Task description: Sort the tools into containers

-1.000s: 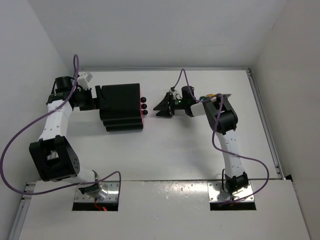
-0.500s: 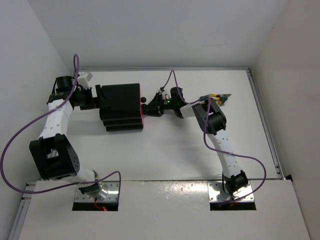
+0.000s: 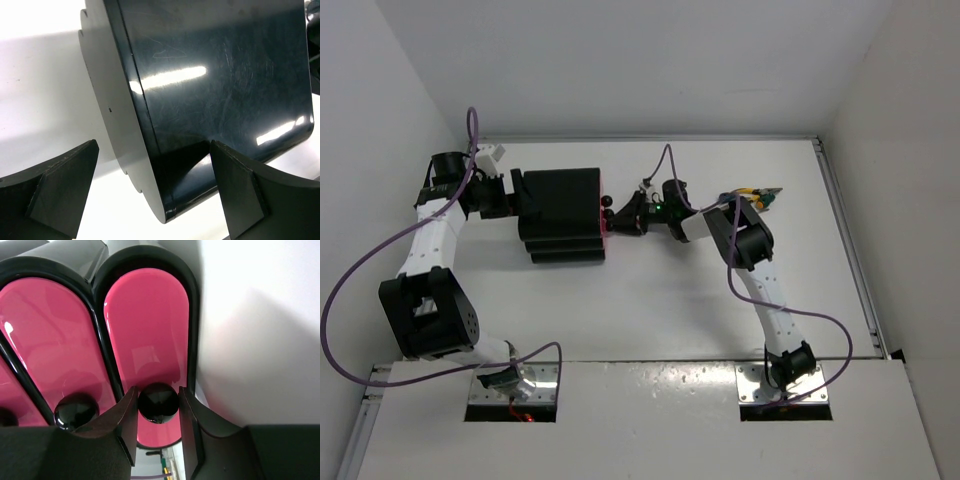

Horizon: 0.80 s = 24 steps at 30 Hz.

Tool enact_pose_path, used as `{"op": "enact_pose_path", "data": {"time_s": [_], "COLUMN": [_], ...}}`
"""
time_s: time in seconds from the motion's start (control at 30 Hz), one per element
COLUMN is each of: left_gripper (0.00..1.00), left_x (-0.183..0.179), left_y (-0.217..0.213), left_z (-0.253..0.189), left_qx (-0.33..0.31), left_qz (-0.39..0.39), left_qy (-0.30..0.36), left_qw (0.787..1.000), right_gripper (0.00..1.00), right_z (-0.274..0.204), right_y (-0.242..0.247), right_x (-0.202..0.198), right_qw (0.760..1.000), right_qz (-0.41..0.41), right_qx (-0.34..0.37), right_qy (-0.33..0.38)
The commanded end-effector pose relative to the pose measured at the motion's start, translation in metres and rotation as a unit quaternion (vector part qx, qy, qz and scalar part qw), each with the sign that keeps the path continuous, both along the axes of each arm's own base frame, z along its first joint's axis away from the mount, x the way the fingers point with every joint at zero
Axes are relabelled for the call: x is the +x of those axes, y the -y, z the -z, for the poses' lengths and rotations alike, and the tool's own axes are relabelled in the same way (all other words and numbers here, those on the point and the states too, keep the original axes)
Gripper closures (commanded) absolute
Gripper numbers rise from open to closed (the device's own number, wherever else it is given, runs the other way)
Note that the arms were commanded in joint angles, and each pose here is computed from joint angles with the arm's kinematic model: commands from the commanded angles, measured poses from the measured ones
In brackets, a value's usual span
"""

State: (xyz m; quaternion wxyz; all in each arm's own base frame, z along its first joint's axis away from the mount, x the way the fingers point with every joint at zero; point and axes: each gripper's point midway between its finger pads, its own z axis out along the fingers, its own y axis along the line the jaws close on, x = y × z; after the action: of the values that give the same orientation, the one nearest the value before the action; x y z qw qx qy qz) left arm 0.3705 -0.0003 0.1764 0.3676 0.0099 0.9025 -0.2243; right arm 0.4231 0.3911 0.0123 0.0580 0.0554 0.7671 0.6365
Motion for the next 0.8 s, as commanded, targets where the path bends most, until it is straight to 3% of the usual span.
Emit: {"op": "enact_pose_path", "data": {"time_s": [0.0, 0.4, 0.77], "left_gripper": [0.01, 0.01, 0.01], "left_x": [0.004, 0.004, 0.006], "left_y": [-0.006, -0.009, -0.009], "left_z": [0.015, 0.020, 0.024], "left_qx": [0.021, 0.024, 0.022], "left_qz": [-0.009, -0.018, -0.021], "left_qy": [-0.010, -0.018, -0.015], "left_qw": [1.000, 0.999, 0.999], "right_gripper": [0.91, 0.95, 0.95], "right_z": [-0.003, -0.006, 0.011], "right_y": [-0.003, 0.060, 0.107], "right_x": [-0.030, -0.010, -0.025], "right_qw": [1.000, 0.999, 0.997], "right_qz": [-0.029, 0.036, 0.055], "right_qx": [-0.005, -0.013, -0.022], "right_qy": [-0.005, -0.007, -0.041]}}
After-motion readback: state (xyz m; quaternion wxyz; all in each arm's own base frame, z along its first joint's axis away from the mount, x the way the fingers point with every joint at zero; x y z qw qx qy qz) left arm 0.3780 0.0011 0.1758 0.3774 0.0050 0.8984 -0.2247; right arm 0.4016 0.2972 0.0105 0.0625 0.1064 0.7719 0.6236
